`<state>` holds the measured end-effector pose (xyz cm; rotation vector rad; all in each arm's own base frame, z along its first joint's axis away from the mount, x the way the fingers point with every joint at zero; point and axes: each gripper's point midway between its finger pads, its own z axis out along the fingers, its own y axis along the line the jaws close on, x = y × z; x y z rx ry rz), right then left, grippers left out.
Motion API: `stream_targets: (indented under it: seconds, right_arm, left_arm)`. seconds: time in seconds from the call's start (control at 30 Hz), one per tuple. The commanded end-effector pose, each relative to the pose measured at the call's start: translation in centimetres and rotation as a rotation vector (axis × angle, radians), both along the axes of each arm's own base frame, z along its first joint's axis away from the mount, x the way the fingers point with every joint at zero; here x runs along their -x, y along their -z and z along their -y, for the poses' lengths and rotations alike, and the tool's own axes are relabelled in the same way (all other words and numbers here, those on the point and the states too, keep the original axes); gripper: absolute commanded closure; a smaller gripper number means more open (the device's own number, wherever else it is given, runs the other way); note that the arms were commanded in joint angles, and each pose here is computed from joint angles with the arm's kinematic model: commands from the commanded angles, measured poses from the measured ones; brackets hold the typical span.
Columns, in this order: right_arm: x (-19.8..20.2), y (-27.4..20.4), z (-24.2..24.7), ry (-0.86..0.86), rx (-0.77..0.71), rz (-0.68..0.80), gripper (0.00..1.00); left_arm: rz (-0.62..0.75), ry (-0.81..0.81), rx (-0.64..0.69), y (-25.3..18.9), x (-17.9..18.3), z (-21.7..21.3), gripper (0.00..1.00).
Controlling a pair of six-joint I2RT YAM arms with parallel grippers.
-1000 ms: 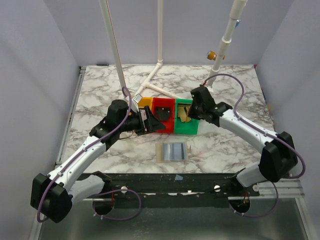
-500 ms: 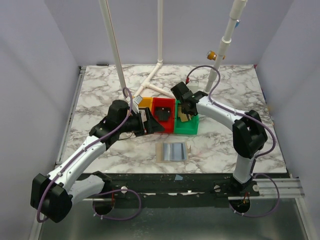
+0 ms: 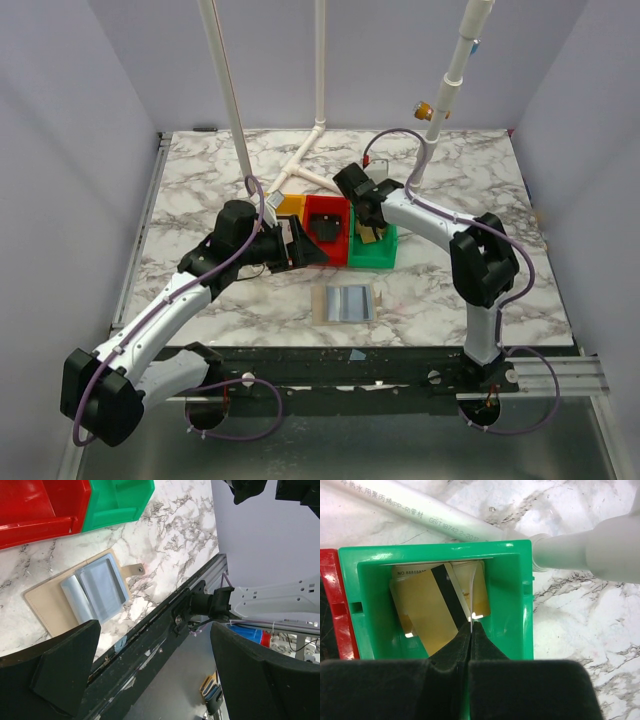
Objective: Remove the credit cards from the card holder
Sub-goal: Place the credit card in the storage box.
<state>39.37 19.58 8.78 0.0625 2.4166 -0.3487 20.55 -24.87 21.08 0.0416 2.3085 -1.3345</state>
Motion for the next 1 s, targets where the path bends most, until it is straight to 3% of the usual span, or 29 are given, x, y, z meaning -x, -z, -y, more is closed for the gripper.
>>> stream_targets:
  seconds: [0.0,0.2,0.43,0.47,0.5,0.73,0.97]
  right_arm:
    - [-0.4,0.5,-0.2,-0.007,0.038,-0.005,0.99]
    - [-0.6,1.3,-0.5,-0.012,0.034,-0.017,0.99]
    - [-1.1,1.3,-1.1,-0.017,0.02,-0.015,0.9]
    - [-0.7,-9.6,-1.0,-0.02,-0.136,0.186,0.88]
    - [-1.2,0.9,-1.3,-0.022,0.014,-0.007,0.86]
    - [-1.1,0.9,-1.9,-0.032,0.014,-0.01,0.71]
    - [-1.1,-0.6,-2.6,-0.045,-0.026,0.011,0.64]
  left_arm:
    - [0.031,-0.018,0.003,-0.4,-0.2,-0.3,0.05]
    - [0.03,-0.02,0.005,-0.4,-0.1,-0.4,0.05]
    - [0.03,-0.021,0.007,-0.4,-0.1,-0.4,0.05]
    - [0.03,-0.021,0.006,-0.4,-0.1,-0.4,0.05]
    - [0.029,-0.021,0.006,-0.4,-0.1,-0.4,0.05]
    - [0.03,-0.022,0.007,-0.4,0.0,-0.4,0.05]
    - [0.028,-0.024,0.008,-0.4,0.0,-0.4,0.05]
